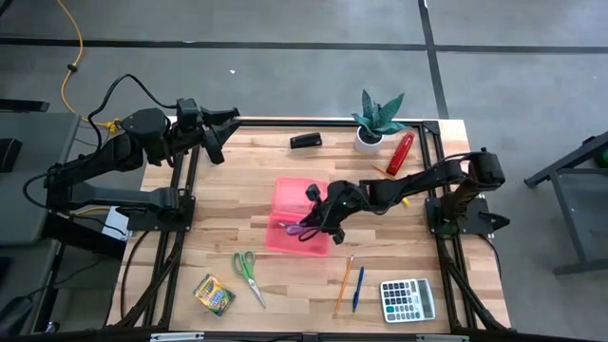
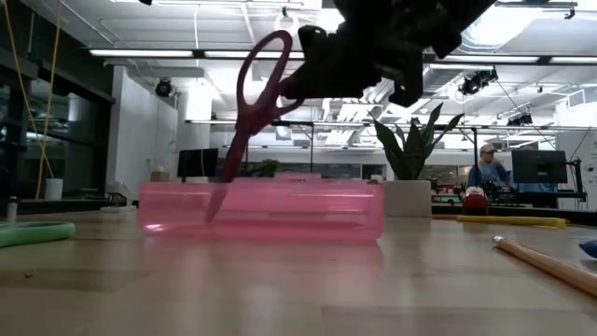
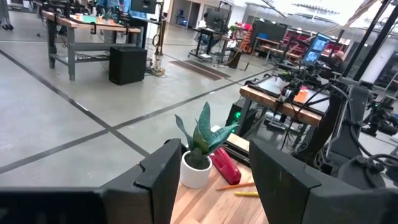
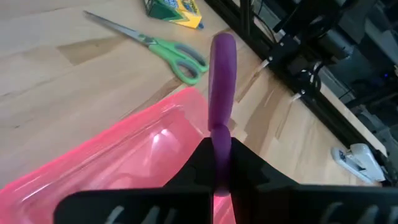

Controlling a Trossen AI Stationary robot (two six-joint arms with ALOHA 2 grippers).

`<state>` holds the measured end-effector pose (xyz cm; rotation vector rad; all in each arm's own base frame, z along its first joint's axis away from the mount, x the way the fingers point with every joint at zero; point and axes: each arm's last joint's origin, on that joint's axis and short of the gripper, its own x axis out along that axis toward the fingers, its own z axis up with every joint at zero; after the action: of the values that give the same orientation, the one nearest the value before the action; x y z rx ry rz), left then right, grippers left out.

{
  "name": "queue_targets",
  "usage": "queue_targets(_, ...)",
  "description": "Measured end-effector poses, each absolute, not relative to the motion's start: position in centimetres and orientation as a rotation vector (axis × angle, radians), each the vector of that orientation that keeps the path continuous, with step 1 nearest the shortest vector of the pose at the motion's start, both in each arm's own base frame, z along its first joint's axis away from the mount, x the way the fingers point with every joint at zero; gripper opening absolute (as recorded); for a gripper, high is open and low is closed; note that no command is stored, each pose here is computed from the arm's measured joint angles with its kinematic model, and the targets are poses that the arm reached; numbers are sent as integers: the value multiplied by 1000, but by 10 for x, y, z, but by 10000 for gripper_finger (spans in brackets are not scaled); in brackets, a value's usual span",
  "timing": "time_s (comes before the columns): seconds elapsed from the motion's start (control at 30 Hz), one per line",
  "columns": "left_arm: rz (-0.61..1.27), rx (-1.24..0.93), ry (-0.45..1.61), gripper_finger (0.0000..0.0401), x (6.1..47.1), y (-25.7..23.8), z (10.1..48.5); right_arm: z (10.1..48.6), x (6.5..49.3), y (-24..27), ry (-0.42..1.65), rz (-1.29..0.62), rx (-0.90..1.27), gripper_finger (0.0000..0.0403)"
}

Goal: Pick & place school supplies into a supply box
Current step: Put the purple scissors into the pink supply box

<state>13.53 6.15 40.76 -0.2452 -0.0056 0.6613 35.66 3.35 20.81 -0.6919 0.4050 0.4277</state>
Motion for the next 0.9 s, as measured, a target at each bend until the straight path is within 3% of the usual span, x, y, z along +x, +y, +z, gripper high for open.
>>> queue_targets(0.9,657,-169,21,177,135,61,408,193,346,45,585,495,-611,158)
